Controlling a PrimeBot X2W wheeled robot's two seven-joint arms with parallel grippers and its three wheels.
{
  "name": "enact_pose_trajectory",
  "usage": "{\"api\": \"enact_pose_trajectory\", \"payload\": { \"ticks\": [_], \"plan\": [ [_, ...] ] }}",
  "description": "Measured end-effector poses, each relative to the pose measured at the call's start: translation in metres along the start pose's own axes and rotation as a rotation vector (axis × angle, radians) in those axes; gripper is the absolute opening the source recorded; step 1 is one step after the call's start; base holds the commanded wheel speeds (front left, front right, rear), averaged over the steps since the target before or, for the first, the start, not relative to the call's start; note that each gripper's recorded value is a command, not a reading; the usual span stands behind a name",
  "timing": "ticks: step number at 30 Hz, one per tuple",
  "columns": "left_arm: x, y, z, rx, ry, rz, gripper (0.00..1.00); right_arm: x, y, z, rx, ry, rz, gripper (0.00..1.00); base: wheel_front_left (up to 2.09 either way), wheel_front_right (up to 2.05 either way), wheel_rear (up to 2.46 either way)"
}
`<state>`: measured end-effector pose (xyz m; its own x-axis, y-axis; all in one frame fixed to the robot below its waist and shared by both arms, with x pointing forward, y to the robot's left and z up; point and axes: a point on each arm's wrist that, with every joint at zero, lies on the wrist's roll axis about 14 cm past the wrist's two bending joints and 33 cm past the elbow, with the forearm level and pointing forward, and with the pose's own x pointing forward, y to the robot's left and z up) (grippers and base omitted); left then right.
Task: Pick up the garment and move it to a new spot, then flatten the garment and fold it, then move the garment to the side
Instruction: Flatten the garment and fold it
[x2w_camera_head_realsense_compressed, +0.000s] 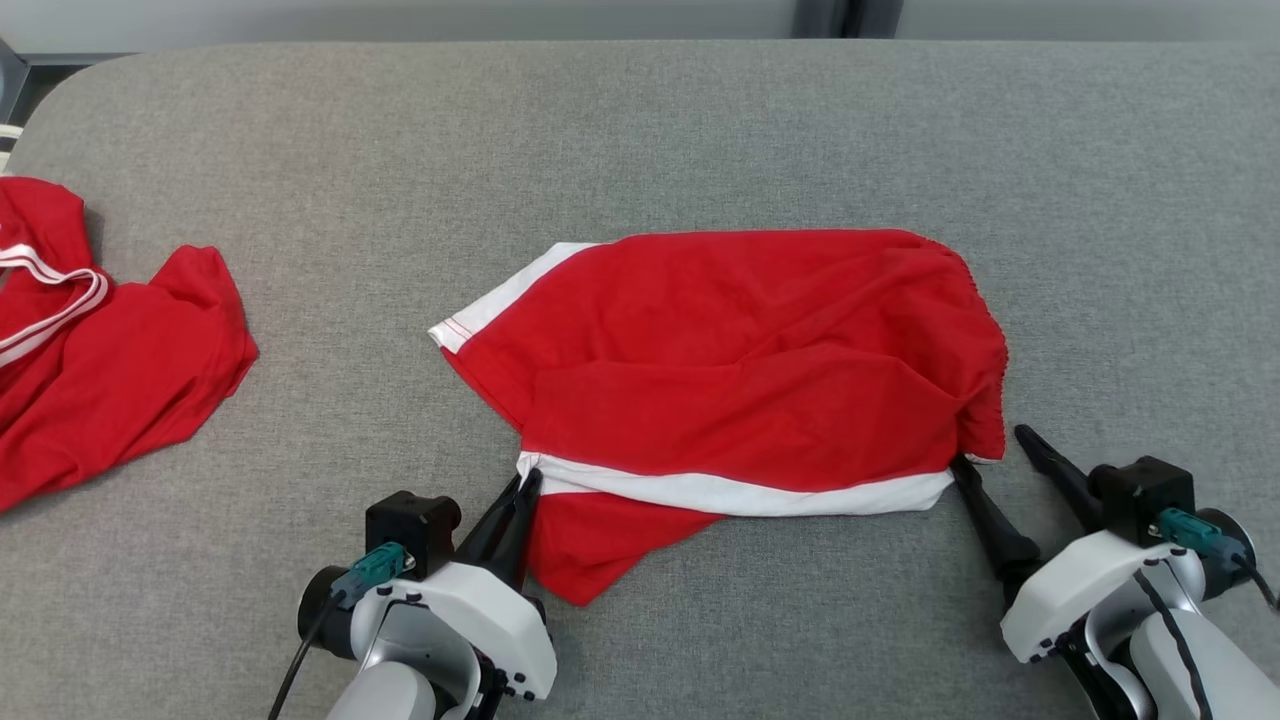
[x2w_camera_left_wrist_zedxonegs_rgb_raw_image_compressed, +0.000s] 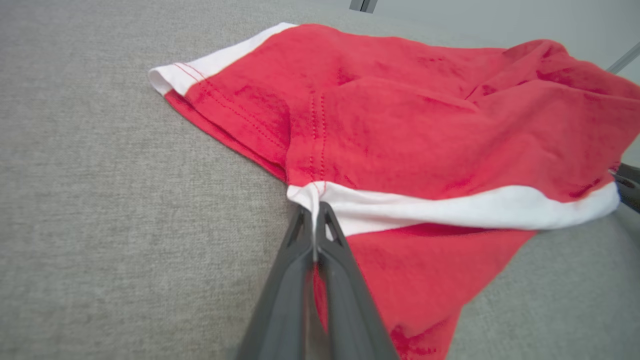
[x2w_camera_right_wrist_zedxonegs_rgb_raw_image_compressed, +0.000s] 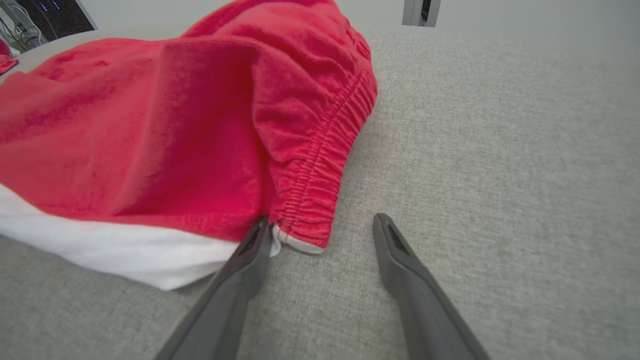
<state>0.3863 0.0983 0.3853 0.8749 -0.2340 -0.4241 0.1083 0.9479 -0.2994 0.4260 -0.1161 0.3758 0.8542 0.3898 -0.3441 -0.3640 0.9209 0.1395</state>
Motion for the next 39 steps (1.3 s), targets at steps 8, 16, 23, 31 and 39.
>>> {"api": "enact_pose_trajectory", "payload": {
  "ticks": [8,16,23,31,39],
  "plan": [
    [0.003,0.001,0.001,-0.001,-0.016,0.001,0.00,0.009,0.009,-0.007,0.006,0.025,0.045,0.00,0.00,0.00,0.00],
    [0.005,0.003,0.040,0.026,-0.189,0.000,0.00,0.007,0.000,0.018,0.036,-0.071,0.028,0.00,0.00,0.00,0.00],
    [0.000,-0.012,0.103,0.101,-0.398,-0.055,0.00,-0.009,-0.001,0.079,0.083,-0.271,0.024,0.00,0.00,0.00,0.00],
    [-0.013,-0.050,0.183,0.202,-0.627,-0.169,0.00,-0.037,-0.006,0.159,0.130,-0.479,0.040,0.00,0.00,0.00,0.00],
    [-0.046,-0.089,0.257,0.289,-0.838,-0.258,0.00,-0.086,-0.025,0.255,0.104,-0.713,0.001,0.00,0.00,0.00,0.00]
  ]
}}
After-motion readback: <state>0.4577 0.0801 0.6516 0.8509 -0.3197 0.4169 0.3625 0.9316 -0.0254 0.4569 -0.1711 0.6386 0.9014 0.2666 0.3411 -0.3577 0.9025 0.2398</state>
